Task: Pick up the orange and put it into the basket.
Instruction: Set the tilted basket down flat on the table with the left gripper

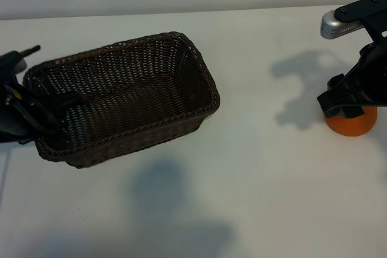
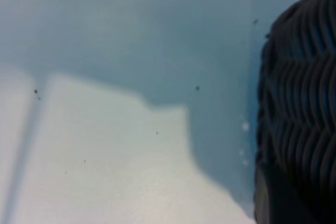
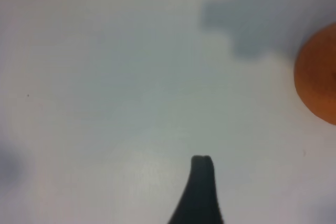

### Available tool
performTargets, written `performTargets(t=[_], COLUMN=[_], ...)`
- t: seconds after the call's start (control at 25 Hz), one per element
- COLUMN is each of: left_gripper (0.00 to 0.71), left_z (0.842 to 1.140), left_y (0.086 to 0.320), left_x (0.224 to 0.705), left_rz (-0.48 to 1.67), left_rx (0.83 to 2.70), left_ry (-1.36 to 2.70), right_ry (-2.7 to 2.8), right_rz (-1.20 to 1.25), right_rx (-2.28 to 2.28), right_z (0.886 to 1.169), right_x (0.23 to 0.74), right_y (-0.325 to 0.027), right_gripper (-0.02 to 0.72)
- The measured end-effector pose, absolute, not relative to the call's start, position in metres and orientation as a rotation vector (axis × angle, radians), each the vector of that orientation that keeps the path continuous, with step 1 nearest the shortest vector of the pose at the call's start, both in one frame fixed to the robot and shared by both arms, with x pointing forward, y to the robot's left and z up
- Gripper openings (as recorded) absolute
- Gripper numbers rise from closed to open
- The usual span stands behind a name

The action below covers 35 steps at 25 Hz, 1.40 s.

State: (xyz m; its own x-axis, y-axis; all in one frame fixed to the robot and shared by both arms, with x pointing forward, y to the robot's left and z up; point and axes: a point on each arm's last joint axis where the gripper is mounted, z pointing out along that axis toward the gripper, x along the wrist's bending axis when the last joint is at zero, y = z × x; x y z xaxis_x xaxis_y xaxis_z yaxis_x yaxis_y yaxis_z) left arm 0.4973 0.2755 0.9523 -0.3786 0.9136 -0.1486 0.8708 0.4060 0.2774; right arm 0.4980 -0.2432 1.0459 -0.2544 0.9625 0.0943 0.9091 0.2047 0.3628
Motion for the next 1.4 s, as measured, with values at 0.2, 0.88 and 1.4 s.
performTargets(t=[0.2,0.88,1.4], left_gripper=[0.150,0.148,0.148], left_z=[0.968,1.003,1.001], left_y=[0.277,0.259,0.204], left_x=[0.491,0.499,0.567], left_rz=[0.261,0.123,0.011], left_rx=[1.555,1.608,1.848], left_ry=[2.347,2.111,1.930], right_ry=[2.315,2.315,2.315], right_rz=[0.525,0.525,0.526], right_rx=[1.816,1.816,1.817], right_z=[1.046,1.046,1.046], right_x=[0.498,0.498,0.498], right_y=[-0.243,-0.243,-0.243], right_gripper=[0.594,0.593,0.593])
